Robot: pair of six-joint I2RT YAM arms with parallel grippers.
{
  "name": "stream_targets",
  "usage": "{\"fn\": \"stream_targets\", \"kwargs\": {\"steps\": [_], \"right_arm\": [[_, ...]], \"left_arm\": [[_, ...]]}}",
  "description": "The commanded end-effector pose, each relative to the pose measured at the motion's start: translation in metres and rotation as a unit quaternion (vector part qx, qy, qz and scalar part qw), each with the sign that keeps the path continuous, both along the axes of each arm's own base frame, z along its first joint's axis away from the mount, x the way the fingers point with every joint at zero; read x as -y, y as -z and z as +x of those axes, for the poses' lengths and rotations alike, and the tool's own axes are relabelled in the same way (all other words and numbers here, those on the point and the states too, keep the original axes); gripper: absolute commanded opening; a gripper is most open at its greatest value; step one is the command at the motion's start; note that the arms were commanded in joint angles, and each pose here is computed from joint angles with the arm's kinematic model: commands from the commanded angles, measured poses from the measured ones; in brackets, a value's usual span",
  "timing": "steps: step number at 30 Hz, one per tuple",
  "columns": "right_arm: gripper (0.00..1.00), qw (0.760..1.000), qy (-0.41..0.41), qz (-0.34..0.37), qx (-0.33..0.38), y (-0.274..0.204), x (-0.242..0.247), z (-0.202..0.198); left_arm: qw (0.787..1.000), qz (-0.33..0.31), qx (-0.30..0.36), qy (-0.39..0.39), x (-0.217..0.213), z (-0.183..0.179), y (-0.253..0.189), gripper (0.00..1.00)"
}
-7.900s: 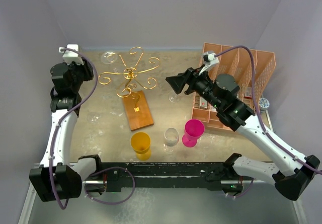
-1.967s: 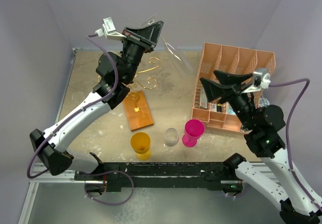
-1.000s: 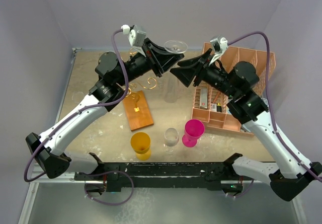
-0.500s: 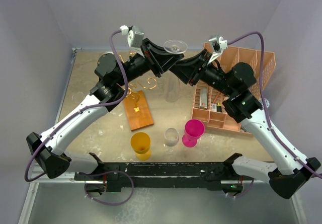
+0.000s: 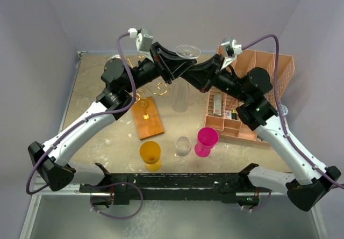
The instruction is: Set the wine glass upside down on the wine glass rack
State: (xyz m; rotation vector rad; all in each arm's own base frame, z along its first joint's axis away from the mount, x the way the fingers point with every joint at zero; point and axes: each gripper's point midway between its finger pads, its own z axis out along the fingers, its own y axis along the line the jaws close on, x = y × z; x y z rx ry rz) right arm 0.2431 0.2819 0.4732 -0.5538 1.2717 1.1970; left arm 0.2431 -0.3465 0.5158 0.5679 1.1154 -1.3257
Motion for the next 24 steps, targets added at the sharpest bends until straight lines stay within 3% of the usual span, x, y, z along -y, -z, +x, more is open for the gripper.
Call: {"fn": "stream_targets", "kwargs": {"steps": [1, 7, 13, 18, 21, 24], "right_arm": [[0.00, 0.999, 0.030, 0.022, 0.039, -0.017, 0.011, 0.002], [0.00, 0.995, 0.083, 0.010, 0.056, -0.017, 0.024, 0.011], [0.00, 0.984, 0.167, -0.044, 0.035, 0.010, 0.041, 0.038], [0.00, 0.971, 0.220, -0.081, 0.046, 0.019, 0.051, 0.058], [0.00, 0.961, 0.251, -0.110, 0.043, 0.033, 0.056, 0.079], [0.00, 0.957, 0.254, -0.137, 0.036, 0.052, 0.061, 0.101]], "left_arm": [[0.999, -0.030, 0.036, 0.015, -0.015, -0.026, -0.031, 0.10], [0.998, 0.006, 0.029, -0.048, -0.030, -0.016, -0.023, 0.31], [0.982, 0.056, 0.020, -0.181, -0.078, -0.002, -0.013, 0.38], [0.964, 0.070, 0.020, -0.255, -0.125, -0.015, -0.017, 0.43], [0.943, 0.068, -0.011, -0.325, -0.160, -0.012, -0.012, 0.51], [0.904, 0.068, -0.058, -0.419, -0.204, -0.004, 0.002, 0.55]]}}
